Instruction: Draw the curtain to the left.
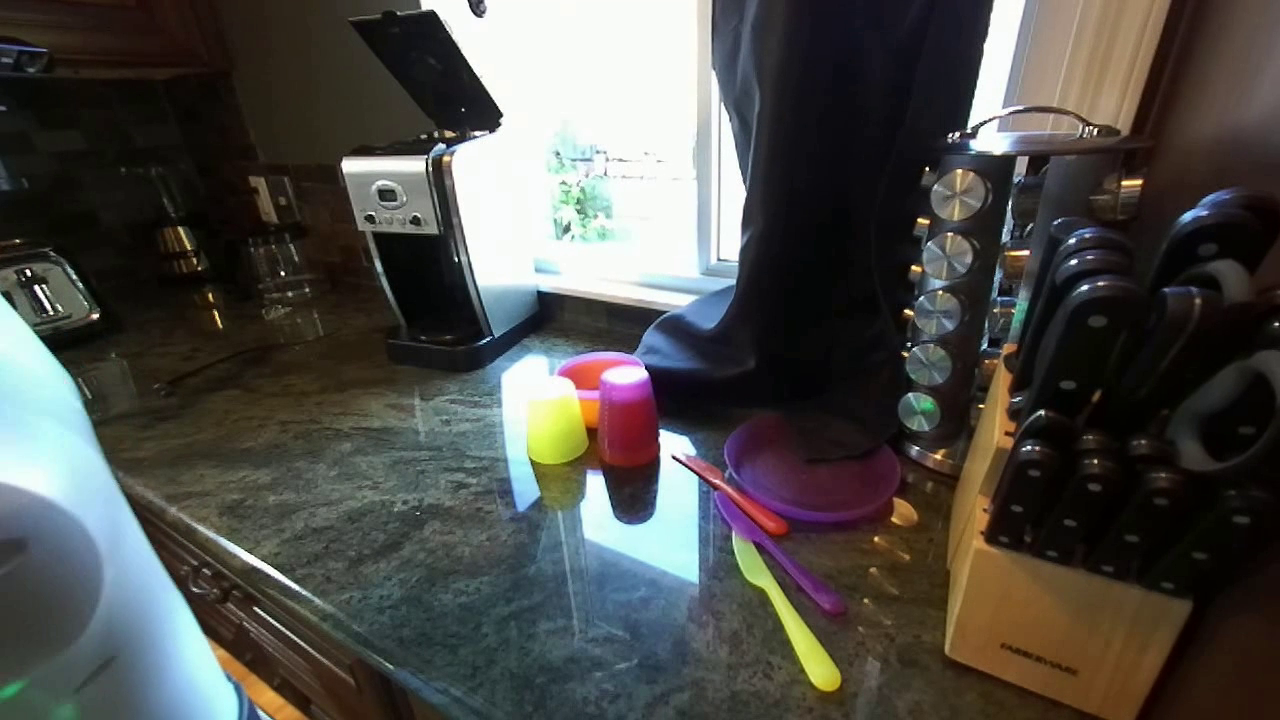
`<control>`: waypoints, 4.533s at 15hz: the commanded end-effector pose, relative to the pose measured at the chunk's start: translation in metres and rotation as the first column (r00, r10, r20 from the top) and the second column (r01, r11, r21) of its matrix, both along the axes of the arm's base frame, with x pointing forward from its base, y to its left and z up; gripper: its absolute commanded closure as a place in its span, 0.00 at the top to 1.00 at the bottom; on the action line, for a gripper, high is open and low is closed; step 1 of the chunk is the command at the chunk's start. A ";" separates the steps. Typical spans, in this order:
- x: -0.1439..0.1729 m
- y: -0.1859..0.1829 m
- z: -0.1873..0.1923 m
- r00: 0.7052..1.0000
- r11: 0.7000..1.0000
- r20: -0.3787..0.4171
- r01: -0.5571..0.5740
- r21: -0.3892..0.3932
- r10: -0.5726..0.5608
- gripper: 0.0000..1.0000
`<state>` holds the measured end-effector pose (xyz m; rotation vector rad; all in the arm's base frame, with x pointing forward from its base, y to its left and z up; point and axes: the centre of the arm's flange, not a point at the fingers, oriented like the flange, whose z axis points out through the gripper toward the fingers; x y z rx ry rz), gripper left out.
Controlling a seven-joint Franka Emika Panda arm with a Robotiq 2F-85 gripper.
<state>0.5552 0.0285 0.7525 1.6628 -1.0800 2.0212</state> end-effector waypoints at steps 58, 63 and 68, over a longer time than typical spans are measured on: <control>-0.112 0.232 0.029 0.626 0.633 -0.129 -0.716 0.295 0.769 0.02; -0.112 0.230 0.028 0.626 0.634 -0.132 -0.715 0.295 0.768 0.00; -0.128 0.301 0.030 0.413 0.440 -0.152 -0.858 0.265 0.898 0.00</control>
